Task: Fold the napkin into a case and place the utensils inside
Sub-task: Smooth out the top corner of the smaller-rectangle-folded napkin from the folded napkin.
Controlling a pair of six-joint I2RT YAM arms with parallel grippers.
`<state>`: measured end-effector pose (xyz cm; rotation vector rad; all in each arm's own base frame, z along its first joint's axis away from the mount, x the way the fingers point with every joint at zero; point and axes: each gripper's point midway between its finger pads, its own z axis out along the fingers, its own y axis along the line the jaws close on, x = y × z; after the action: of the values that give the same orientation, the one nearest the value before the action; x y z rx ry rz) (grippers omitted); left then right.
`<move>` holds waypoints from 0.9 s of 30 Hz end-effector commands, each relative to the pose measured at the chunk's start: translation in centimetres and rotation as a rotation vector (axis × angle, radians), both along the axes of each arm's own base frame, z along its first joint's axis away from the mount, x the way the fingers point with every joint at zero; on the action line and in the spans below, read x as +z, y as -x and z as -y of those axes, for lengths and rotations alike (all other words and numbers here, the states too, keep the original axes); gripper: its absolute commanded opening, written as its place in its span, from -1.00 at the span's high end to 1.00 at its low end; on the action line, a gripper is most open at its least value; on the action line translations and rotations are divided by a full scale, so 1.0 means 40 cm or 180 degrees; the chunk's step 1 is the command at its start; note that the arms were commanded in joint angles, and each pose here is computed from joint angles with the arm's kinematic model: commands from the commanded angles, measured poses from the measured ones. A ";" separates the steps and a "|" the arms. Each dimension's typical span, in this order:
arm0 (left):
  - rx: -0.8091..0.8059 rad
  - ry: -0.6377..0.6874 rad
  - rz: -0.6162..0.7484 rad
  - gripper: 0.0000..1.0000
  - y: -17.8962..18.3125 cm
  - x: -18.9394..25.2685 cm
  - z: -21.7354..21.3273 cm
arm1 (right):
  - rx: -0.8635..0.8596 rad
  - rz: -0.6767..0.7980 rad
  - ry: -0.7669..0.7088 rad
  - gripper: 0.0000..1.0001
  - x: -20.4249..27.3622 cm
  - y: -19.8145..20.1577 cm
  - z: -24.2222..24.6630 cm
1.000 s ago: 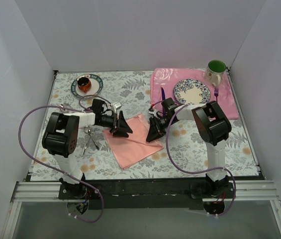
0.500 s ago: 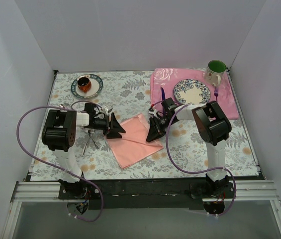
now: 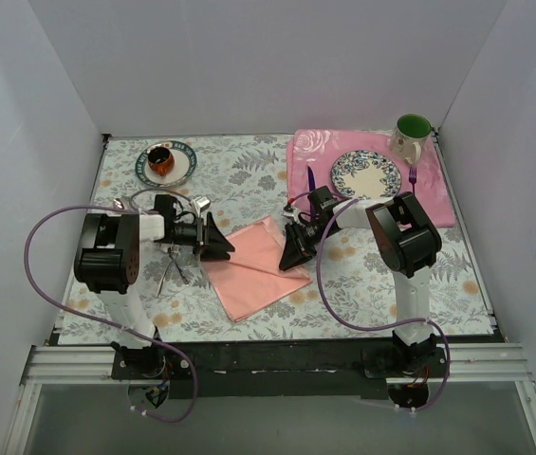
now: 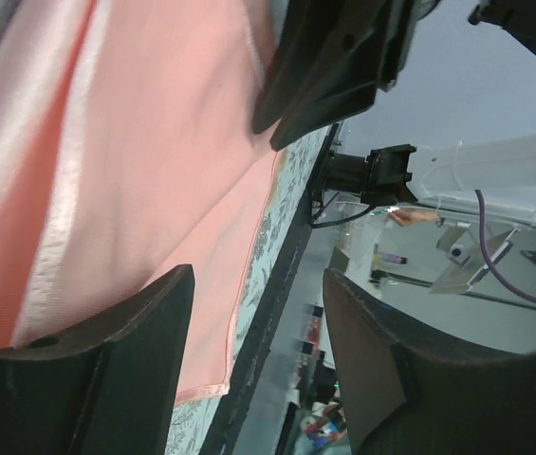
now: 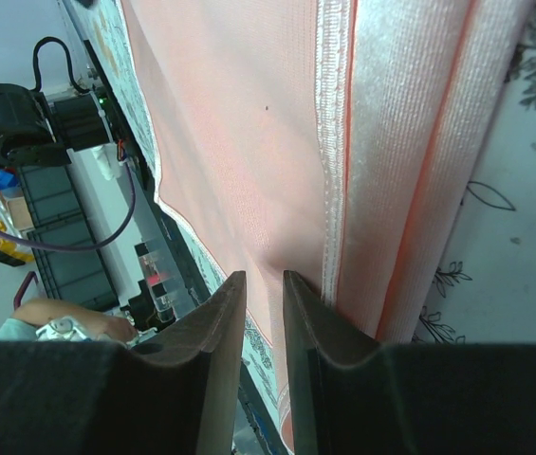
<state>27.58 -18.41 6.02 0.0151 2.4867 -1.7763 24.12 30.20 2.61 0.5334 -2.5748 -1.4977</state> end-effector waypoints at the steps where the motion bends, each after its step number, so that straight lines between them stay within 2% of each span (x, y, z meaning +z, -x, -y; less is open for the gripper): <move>1: -0.0081 -0.0081 0.0862 -0.06 -0.053 0.131 -0.008 | 0.0017 0.0077 0.0238 0.37 -0.053 0.009 0.023; 6: 0.0090 -0.0688 0.1283 0.17 -0.154 0.137 -0.040 | 0.0007 0.0076 0.0220 0.38 -0.047 0.010 0.023; 7: 0.0095 -0.0854 0.1257 0.25 -0.166 0.108 -0.052 | 0.0006 0.0093 0.0211 0.38 -0.043 0.009 0.023; 11: -0.0044 -0.1143 0.1298 0.29 -0.209 0.065 -0.053 | 0.0012 0.0095 0.0205 0.39 -0.041 0.011 0.022; 18: -0.0325 -0.1358 0.1437 0.49 -0.251 0.022 0.016 | 0.0006 0.0083 0.0198 0.39 -0.037 0.010 0.020; 27: -0.0493 -0.1364 0.1377 0.51 -0.237 -0.004 0.061 | 0.0007 0.0083 0.0209 0.39 -0.043 0.010 0.021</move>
<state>36.08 -20.34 4.64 0.5148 2.5647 -1.1132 23.99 30.17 2.59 0.5317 -2.5685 -1.5036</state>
